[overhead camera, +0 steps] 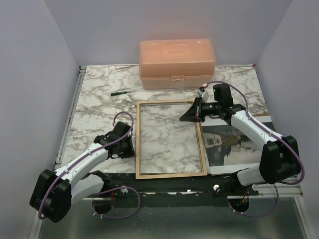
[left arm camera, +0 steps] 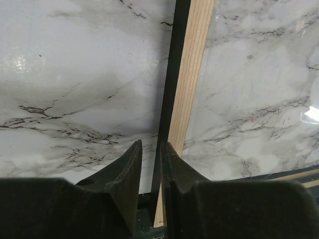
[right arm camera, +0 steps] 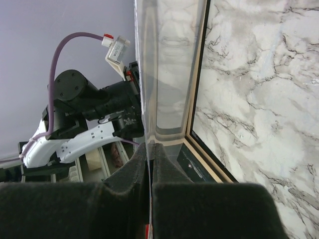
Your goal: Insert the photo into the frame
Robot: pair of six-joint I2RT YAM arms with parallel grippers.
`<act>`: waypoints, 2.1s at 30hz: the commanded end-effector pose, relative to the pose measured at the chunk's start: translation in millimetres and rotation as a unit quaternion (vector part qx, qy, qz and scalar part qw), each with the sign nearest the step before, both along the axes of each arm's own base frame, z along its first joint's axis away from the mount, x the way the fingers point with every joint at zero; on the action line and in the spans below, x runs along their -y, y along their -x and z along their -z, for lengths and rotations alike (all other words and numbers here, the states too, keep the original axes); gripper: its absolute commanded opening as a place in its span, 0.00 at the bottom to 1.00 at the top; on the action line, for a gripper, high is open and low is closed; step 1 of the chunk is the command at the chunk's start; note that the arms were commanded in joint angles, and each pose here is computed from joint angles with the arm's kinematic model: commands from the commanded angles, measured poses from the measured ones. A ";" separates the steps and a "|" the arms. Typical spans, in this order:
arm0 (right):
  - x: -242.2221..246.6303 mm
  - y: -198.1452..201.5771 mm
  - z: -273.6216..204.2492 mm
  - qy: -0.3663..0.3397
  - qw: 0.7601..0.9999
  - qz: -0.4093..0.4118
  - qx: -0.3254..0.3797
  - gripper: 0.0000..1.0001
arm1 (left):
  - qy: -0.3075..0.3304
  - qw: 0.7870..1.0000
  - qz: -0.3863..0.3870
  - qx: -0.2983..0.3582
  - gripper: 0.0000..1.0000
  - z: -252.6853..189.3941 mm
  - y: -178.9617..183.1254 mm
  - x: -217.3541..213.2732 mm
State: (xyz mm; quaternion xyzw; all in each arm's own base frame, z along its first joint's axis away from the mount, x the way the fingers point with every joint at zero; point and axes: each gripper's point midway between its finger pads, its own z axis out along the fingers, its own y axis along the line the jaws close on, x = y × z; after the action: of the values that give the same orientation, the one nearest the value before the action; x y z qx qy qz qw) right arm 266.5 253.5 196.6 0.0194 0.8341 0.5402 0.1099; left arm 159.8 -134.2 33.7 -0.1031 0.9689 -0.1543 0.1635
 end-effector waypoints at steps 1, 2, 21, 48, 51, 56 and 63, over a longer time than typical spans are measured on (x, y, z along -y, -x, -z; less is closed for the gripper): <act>-0.5 6.6 -20.3 -0.010 1.000 -0.007 0.028 0.00 | -0.027 1.000 -0.005 -0.002 0.22 4.0 0.5 -8.8; -0.1 7.7 -20.4 -0.009 1.000 -0.007 0.028 0.00 | -0.027 1.000 -0.005 -0.002 0.22 4.1 0.5 -8.8; 0.2 1.0 -18.0 0.005 0.999 -0.008 0.034 0.00 | -0.028 1.000 -0.004 -0.002 0.22 4.6 0.9 -8.9; -1.7 -3.7 -21.3 0.003 0.999 -0.010 0.038 0.00 | -0.032 0.999 0.000 -0.005 0.22 5.3 1.2 -8.5; -1.7 -4.2 -22.2 0.004 0.999 -0.009 0.042 0.00 | -0.032 0.999 0.000 -0.006 0.22 5.7 1.2 -8.5; -2.0 -5.3 -13.9 0.009 0.999 -0.012 0.034 0.00 | -0.033 0.999 0.001 -0.007 0.22 5.8 1.2 -8.6; -1.0 -4.7 -13.0 0.013 0.999 -0.012 0.034 0.00 | -0.035 0.999 0.002 -0.009 0.22 6.7 1.6 -8.5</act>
State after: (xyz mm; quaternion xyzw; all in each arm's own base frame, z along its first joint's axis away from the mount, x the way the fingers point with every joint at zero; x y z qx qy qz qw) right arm 269.6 252.2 198.6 0.0050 0.8409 0.5277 0.1199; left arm 159.5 -134.9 33.6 -0.1004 0.9705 -0.1503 0.1594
